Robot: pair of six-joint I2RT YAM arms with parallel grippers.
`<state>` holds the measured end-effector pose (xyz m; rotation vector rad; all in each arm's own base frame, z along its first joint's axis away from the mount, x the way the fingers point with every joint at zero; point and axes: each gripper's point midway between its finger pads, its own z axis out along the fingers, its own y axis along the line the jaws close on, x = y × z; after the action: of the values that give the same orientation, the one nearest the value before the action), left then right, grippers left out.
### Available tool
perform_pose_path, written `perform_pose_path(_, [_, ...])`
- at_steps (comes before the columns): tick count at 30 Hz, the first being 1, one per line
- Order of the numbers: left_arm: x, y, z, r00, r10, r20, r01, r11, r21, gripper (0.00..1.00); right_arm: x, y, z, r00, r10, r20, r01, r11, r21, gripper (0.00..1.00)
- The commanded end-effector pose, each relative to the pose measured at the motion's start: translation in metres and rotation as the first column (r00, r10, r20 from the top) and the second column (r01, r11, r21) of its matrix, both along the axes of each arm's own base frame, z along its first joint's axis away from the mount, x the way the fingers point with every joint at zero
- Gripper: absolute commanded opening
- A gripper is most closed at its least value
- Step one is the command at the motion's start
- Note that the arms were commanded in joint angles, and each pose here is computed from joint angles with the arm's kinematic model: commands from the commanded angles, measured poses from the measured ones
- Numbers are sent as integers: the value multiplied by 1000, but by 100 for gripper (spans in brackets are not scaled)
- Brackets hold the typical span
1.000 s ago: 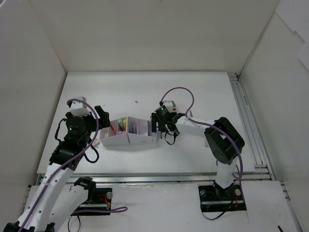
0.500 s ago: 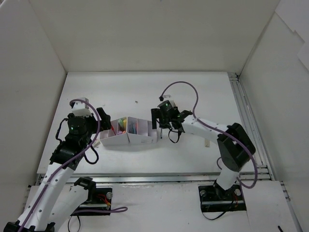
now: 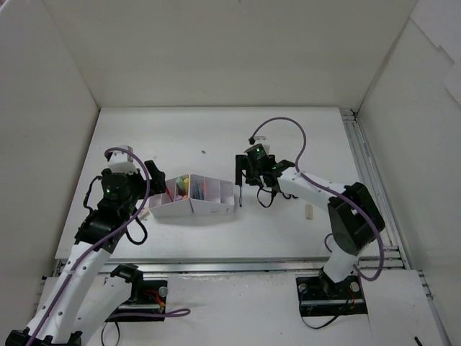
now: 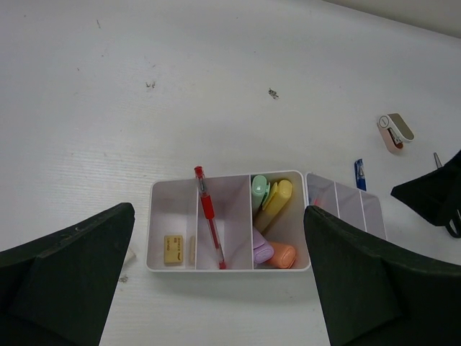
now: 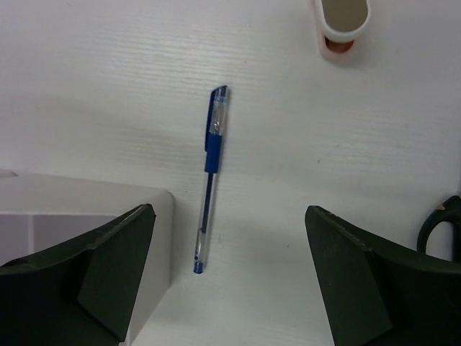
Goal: Sort the stationery into containers
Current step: Pick up the pen from the center of the board.
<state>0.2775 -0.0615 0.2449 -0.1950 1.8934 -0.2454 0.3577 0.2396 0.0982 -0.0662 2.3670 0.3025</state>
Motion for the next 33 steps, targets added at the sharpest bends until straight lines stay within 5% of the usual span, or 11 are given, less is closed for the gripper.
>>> perform_pose_path(1, [7, -1, 24, 998, -1, 67, 2, 1000, -12, 100, 8, 1, -17, 998, -45, -40, 45, 999, -19, 83])
perform_pose_path(5, [7, 0, 23, 998, 2, 59, -2, 1000, -6, 100, 10, 7, -46, 993, -40, -113, 34, 998, -49, 77])
perform_pose_path(11, [7, 3, 21, 998, 13, 56, -13, 1000, 1, 100, -3, 3, -72, 984, -41, -176, 26, 996, -87, 49])
perform_pose_path(17, [8, -1, 21, 998, -2, 56, 3, 1000, -5, 99, -16, -7, -83, 978, -48, -201, 24, 992, -121, 2])
perform_pose_path(25, [6, -65, 34, 939, -334, 85, 341, 935, -92, 99, -23, -21, 1, 1000, -8, 10, 9, 996, -83, 0])
perform_pose_path(33, [14, -145, 36, 835, -533, 136, 549, 801, -237, 100, -82, 46, 66, 925, 339, 170, -350, 936, 39, 0])
